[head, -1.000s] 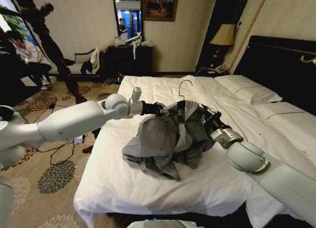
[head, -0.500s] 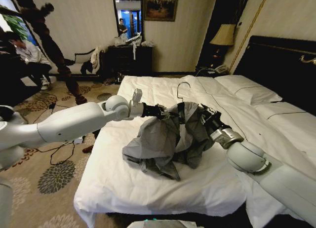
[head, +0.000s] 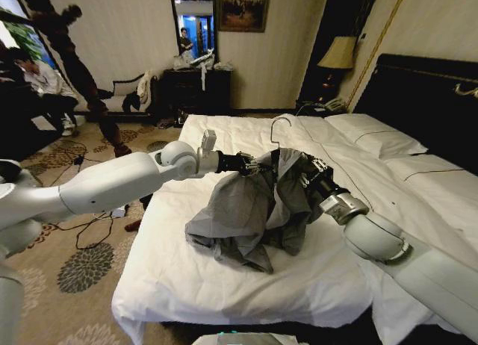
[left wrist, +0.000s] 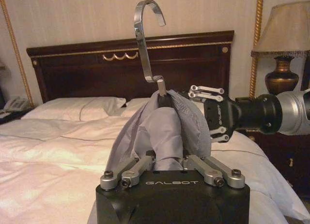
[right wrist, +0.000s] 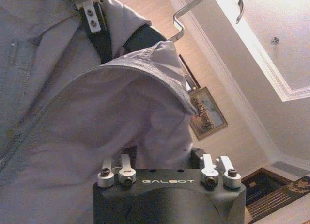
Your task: Pick up the clothes from the bed and hang them on the clothes hanger.
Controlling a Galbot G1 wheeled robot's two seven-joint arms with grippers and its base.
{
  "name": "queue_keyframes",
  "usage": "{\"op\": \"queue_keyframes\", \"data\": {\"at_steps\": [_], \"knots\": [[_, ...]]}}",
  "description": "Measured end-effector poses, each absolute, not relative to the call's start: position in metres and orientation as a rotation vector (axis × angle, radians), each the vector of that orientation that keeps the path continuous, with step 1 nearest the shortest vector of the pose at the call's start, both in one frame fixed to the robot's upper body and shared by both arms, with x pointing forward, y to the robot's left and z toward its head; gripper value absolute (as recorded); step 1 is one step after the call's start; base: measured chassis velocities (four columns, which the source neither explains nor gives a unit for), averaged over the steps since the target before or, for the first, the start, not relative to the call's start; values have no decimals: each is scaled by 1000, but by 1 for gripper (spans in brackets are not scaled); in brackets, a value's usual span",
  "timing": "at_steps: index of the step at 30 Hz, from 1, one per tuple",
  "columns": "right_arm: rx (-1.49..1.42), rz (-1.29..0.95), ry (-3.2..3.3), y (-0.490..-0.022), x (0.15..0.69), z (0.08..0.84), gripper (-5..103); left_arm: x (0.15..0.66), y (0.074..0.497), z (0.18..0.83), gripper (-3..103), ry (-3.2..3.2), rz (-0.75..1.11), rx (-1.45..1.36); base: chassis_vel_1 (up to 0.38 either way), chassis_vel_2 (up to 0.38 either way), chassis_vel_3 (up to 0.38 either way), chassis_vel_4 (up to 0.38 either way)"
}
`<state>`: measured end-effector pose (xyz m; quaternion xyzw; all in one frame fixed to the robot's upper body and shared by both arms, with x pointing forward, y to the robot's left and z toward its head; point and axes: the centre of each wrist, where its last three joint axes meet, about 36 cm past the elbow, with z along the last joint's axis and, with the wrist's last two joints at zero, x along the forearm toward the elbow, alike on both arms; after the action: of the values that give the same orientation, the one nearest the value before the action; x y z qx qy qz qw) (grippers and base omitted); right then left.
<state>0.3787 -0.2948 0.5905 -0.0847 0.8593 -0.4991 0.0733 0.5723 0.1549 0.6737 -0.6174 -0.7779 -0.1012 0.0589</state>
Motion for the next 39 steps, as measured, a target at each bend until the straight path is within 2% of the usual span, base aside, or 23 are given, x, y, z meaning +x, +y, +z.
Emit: {"op": "queue_keyframes", "data": {"at_steps": [3, 4, 6, 8, 11, 12, 18, 21, 23, 26, 27, 31, 39], "knots": [[-254, -1503, 2584, -296, 379, 591, 71, 572, 160, 675, 16, -2371, -307, -1859, 0, 0, 0, 0], [-254, -1503, 2584, -296, 379, 591, 71, 572, 160, 675, 16, -2371, -307, -1859, 0, 0, 0, 0], [-251, -1499, 2592, -297, 378, 592, 82, 570, 164, 675, 16, -2378, -310, -1851, 0, 0, 0, 0], [-249, -1494, 2598, -297, 378, 592, 82, 570, 166, 675, 16, -2383, -311, -1845, 0, 0, 0, 0], [-241, -1469, 2623, -296, 377, 594, 97, 570, 173, 675, 16, -2406, -302, -1824, 0, 0, 0, 0], [-238, -1455, 2637, -295, 376, 595, 99, 570, 177, 675, 16, -2419, -297, -1814, 0, 0, 0, 0], [-228, -1382, 2703, -294, 376, 598, 100, 567, 194, 674, 16, -2462, -285, -1767, 0, 0, 0, 0], [-232, -1147, 2881, -291, 373, 599, 100, 559, 216, 673, 16, -2510, -277, -1709, 0, 0, 0, 0], [-233, -1093, 2919, -290, 372, 599, 100, 558, 219, 673, 16, -2517, -275, -1700, 0, 0, 0, 0], [-250, -784, 3074, -287, 369, 594, 100, 545, 241, 671, 16, -2559, -268, -1644, 0, 0, 0, 0], [-250, -784, 3074, -287, 369, 594, 100, 545, 241, 671, 16, -2559, -268, -1644, 0, 0, 0, 0], [-190, -499, 3209, -294, 359, 577, 100, 532, 261, 668, 16, -2618, -241, -1577, 0, 0, 0, 0], [29, -225, 3228, -330, 325, 533, 100, 510, 299, 664, 16, -2708, -184, -1472, 0, 0, 0, 0]]}}
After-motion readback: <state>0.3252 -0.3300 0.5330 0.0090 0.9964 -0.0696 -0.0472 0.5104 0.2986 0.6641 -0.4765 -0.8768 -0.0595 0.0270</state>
